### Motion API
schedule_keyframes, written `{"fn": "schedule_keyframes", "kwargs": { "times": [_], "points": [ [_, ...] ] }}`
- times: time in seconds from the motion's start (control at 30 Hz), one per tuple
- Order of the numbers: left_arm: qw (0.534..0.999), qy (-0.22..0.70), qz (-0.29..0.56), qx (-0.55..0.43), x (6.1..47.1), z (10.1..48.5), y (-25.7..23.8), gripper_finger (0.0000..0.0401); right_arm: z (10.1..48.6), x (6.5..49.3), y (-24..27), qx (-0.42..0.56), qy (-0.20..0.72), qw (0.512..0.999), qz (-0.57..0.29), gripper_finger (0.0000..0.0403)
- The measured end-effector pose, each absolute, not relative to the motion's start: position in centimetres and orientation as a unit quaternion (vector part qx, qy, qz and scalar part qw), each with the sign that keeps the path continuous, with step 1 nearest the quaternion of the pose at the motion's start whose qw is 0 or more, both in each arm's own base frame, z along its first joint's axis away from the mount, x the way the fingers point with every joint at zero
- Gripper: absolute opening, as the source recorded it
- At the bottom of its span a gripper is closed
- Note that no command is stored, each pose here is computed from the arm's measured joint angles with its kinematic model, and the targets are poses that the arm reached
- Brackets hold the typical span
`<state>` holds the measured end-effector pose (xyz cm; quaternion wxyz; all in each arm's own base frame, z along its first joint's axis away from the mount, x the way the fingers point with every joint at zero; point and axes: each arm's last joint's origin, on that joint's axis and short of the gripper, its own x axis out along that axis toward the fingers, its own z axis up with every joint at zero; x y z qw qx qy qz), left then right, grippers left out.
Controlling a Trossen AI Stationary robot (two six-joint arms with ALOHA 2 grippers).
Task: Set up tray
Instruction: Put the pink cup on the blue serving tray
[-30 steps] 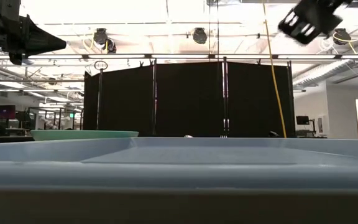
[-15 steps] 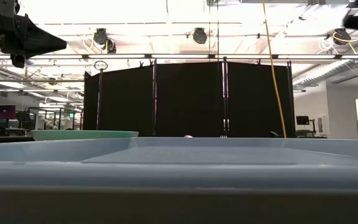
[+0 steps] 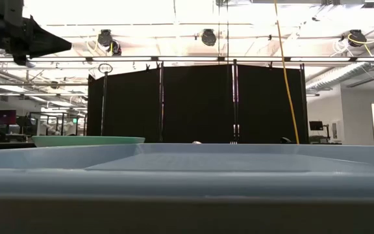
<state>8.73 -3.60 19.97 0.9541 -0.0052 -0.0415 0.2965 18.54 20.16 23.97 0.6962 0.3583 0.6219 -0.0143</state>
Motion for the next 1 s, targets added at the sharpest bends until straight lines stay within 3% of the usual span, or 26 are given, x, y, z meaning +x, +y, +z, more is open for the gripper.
{"fn": "schedule_keyframes", "kwargs": {
  "times": [0.73,1.0],
  "points": [
    [0.970,-0.037,0.240,0.025,9.7,19.3,-3.0,0.0037,24.7,18.5,21.9,0.511,0.698,0.490,-0.111,0.0157],
    [0.969,-0.030,0.245,0.023,9.8,19.0,-2.9,0.0037,24.9,18.4,22.2,0.534,0.704,0.451,-0.127,0.0157]
  ]
}}
